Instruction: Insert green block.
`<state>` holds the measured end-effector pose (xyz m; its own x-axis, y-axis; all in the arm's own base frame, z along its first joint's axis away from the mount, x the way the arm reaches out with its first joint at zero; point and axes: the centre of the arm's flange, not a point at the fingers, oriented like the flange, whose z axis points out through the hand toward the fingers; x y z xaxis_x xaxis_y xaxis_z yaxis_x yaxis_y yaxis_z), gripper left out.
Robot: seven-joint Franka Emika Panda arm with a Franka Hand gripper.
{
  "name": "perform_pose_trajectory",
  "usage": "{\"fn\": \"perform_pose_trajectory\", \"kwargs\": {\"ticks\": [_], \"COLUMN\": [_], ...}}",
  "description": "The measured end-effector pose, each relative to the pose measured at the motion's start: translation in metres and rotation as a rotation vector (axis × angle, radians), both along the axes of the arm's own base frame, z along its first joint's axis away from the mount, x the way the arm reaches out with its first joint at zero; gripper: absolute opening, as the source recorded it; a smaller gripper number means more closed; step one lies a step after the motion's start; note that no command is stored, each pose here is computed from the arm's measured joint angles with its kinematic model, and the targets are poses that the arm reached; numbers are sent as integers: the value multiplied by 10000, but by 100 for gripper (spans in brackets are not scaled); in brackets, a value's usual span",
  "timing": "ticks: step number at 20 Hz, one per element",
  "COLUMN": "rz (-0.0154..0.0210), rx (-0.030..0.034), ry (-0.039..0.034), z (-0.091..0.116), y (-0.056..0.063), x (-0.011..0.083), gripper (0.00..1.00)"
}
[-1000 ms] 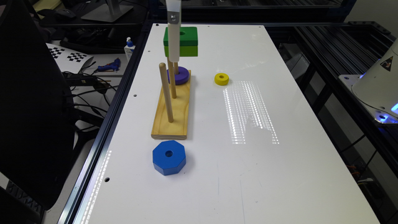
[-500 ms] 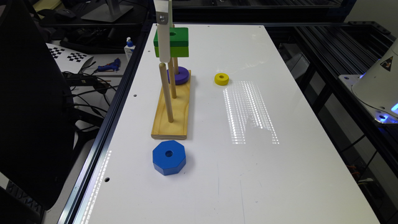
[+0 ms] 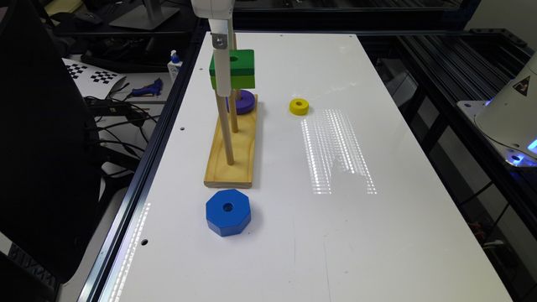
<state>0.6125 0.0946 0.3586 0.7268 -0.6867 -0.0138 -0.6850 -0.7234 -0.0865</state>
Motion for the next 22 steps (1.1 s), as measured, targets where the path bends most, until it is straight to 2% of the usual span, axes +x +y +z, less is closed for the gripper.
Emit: {"fn": "perform_pose_trajectory", "kwargs": {"ticks": [14,22], "rz": [-2,-35], "rx": [-1,-18], "ry": [-1,-17], "z": [0,-1], "y": [-2,-25], "x": [1,8], "gripper": [0,0]}}
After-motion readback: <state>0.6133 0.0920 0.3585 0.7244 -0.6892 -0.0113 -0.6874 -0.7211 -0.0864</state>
